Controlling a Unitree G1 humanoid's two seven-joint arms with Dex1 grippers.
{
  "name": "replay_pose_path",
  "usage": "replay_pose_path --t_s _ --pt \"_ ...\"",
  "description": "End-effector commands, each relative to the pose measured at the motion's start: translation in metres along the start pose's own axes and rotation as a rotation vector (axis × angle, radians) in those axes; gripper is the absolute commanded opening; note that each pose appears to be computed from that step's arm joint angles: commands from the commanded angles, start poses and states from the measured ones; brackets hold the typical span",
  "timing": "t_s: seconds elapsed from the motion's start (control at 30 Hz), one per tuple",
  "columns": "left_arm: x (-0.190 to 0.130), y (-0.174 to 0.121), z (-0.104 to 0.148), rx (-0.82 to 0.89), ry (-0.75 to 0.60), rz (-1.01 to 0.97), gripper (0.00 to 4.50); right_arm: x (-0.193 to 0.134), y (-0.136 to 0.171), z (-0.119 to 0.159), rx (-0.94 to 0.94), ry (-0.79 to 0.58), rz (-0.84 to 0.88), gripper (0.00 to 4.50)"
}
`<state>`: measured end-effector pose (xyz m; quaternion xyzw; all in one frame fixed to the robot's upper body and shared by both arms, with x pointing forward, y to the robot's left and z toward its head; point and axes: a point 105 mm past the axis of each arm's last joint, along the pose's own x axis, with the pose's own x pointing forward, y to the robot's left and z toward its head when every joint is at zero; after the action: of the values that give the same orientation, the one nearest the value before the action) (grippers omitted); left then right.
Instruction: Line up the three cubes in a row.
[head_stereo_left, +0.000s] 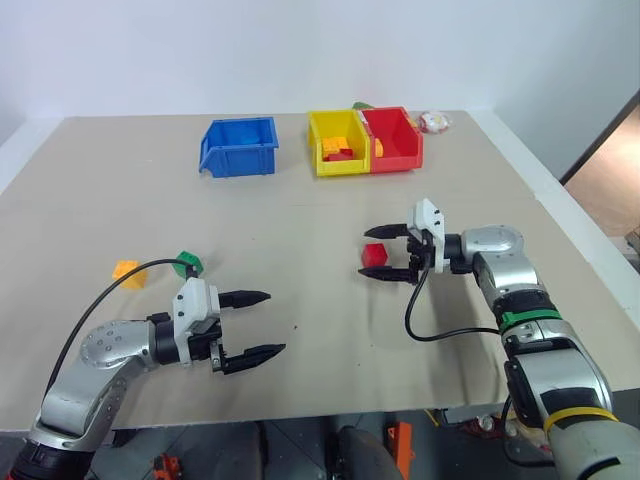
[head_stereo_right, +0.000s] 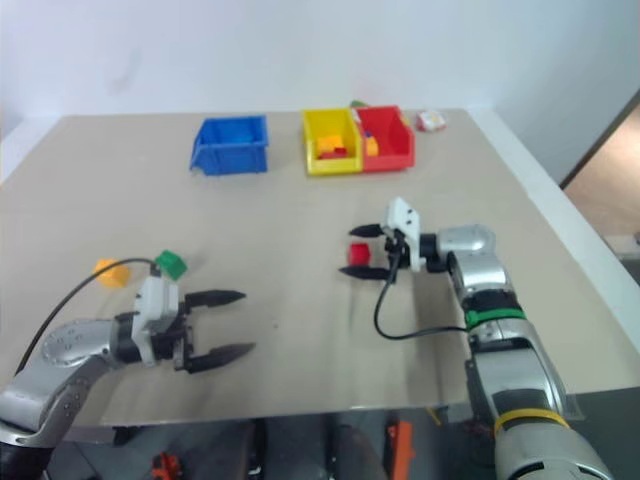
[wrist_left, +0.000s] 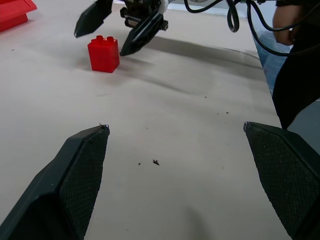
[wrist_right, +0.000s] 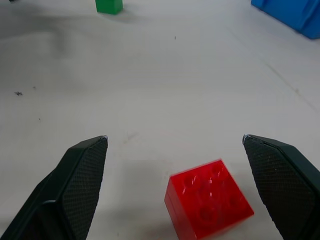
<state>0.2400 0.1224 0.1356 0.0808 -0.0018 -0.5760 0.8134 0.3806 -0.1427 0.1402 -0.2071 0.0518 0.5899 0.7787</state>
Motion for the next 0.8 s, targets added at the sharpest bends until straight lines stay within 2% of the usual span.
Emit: replay_pose_path --t_s 0.03,0.23,0.37,0.53,0.57,0.8 --pt "-0.0027 -0.0022 0.0115 0.04 -0.019 0.002 4.46 0.0008 -0.006 0.0076 -0.046 0.008 0.005 4.5" --pt "-0.0038 -0.0009 0.0116 0.043 -0.013 0.017 4.46 0.005 -0.0059 0.0046 -0.031 0.007 0.015 4.5" --pt "-0.0045 0.0001 0.0113 0.045 -0.01 0.027 4.5 0.0063 -0.0071 0.0053 -0.025 -0.001 0.009 3.33" --pt "-0.0042 -0.0001 0.0113 0.043 -0.013 0.02 4.5 0.0066 -0.0084 0.0042 -0.025 0.002 -0.004 1.53" --pt "-0.0039 -0.0001 0.0115 0.045 -0.014 0.018 4.5 0.0064 -0.0088 0.0041 -0.025 0.001 -0.009 1.28" --pt "-0.0013 0.001 0.0121 0.052 -0.016 0.011 4.5 0.004 -0.0127 0.0106 -0.039 -0.016 -0.035 1.29"
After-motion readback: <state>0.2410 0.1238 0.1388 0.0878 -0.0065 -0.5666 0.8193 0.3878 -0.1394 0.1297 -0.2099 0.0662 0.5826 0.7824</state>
